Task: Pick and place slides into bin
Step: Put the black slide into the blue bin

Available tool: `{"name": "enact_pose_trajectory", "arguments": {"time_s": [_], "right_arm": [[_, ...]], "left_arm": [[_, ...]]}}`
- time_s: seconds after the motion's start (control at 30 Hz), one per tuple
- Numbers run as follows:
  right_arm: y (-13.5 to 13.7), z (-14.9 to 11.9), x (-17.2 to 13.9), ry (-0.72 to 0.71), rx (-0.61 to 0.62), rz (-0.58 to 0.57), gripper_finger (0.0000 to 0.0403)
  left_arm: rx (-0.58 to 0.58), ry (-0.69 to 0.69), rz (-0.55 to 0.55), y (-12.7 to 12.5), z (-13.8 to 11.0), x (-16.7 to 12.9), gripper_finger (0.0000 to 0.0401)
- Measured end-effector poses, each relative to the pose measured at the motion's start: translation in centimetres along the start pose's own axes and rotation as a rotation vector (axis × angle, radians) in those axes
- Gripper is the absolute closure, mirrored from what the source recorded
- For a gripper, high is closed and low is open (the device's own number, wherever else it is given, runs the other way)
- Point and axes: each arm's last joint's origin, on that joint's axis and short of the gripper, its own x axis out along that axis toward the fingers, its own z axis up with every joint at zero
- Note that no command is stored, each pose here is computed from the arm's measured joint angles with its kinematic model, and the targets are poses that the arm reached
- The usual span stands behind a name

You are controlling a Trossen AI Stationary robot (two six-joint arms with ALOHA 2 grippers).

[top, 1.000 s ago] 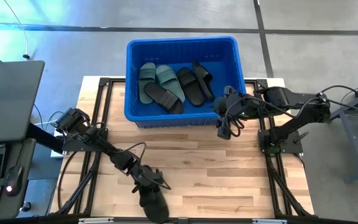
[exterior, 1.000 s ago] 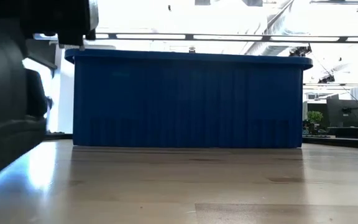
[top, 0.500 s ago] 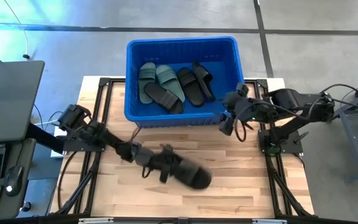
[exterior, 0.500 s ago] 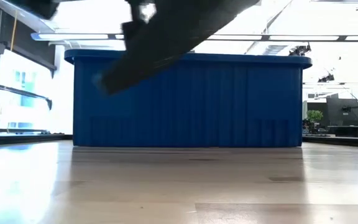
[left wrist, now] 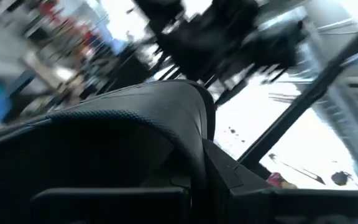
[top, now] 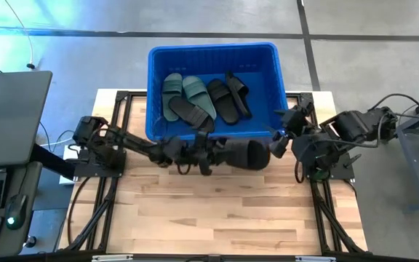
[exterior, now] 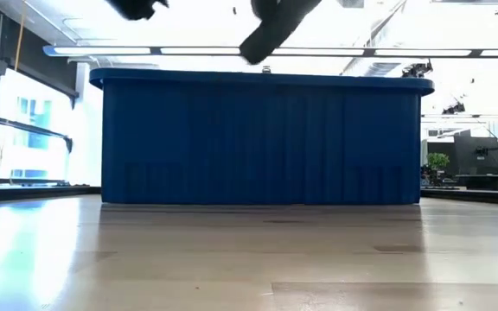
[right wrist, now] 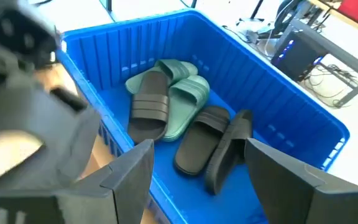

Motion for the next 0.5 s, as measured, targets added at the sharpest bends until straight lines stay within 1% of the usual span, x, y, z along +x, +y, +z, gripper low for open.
{"name": "enact_pose_trajectory", "arguments": {"time_s": [0.1,0.23,0.33,0.4,0.5], "right_arm": [[0.0,-0.2,-0.2,-0.002,-0.002,-0.006,0.016],[-0.3,-0.3,-0.4,-0.01,0.007,-0.021,0.016],[-0.5,-0.3,-0.5,-0.01,0.003,-0.03,0.016],[-0.6,-0.5,-0.5,-0.006,0.002,-0.056,0.016],[-0.9,-0.9,-0.4,-0.002,0.043,-0.101,0.016]], "left_arm": [[0.061,-0.04,-0.054,-0.6,2.6,1.8,0.0399],[0.124,-0.007,-0.014,-0.6,5.4,4.0,0.0399],[0.152,0.035,0.07,-0.3,7.5,5.4,0.0399],[0.199,0.079,0.146,0.3,8.9,5.9,0.0399],[0.249,0.145,0.265,1.3,10.6,6.2,0.0398]]}}
